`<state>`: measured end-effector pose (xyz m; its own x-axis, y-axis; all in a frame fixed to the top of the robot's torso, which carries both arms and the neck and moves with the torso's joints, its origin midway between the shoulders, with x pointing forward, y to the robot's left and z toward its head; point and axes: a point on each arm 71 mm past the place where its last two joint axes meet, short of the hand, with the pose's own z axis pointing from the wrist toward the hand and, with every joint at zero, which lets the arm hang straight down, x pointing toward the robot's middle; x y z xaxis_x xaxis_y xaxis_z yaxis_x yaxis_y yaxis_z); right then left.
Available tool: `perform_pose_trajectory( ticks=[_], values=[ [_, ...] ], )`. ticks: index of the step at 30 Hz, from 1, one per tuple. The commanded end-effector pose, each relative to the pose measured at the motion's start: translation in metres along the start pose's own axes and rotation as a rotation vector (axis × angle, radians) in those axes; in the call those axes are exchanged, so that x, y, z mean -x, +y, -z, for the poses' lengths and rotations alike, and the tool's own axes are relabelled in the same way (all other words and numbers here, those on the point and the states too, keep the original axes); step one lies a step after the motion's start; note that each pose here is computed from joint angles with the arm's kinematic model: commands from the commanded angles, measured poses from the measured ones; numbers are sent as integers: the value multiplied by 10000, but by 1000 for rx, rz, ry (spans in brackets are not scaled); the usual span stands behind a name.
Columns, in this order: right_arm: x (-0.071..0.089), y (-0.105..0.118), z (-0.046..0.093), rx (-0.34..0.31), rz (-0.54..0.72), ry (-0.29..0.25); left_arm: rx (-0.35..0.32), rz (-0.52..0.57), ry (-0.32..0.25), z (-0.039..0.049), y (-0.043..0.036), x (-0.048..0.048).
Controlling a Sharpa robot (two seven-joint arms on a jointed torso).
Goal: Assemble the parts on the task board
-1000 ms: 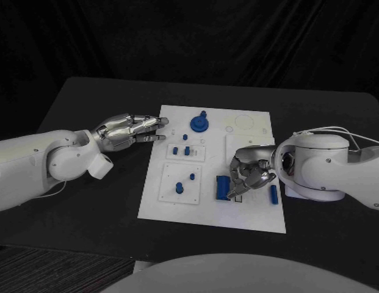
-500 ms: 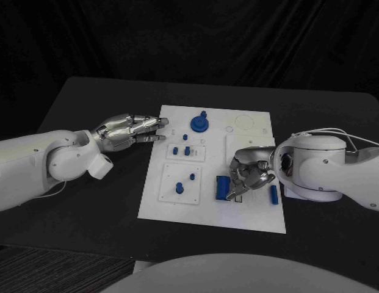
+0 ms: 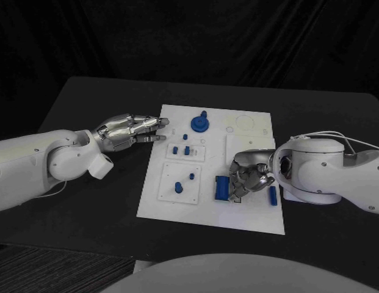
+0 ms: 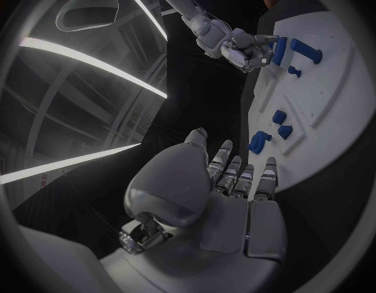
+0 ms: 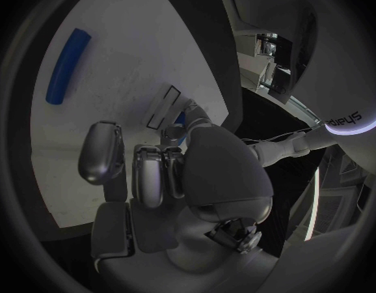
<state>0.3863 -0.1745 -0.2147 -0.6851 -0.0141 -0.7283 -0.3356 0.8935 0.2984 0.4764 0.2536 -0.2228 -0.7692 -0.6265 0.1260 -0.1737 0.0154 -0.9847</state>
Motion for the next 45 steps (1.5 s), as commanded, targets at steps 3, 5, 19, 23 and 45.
perform_pose_trajectory(
  ticks=[3,5,19,23,45],
  values=[
    [-9,-16,-5,-14,7,5,-11,11,13,-2,-4,-17],
    [-10,-22,1,-13,6,4,-11,11,12,1,-4,-16],
    [229,-243,311,-17,-130,-36,-10,9,3,20,-3,-5],
    [419,-387,438,-80,-192,-36,-10,8,1,12,-4,-7],
    [489,-641,319,-328,3,52,-13,7,3,-15,-5,-15]
  ],
)
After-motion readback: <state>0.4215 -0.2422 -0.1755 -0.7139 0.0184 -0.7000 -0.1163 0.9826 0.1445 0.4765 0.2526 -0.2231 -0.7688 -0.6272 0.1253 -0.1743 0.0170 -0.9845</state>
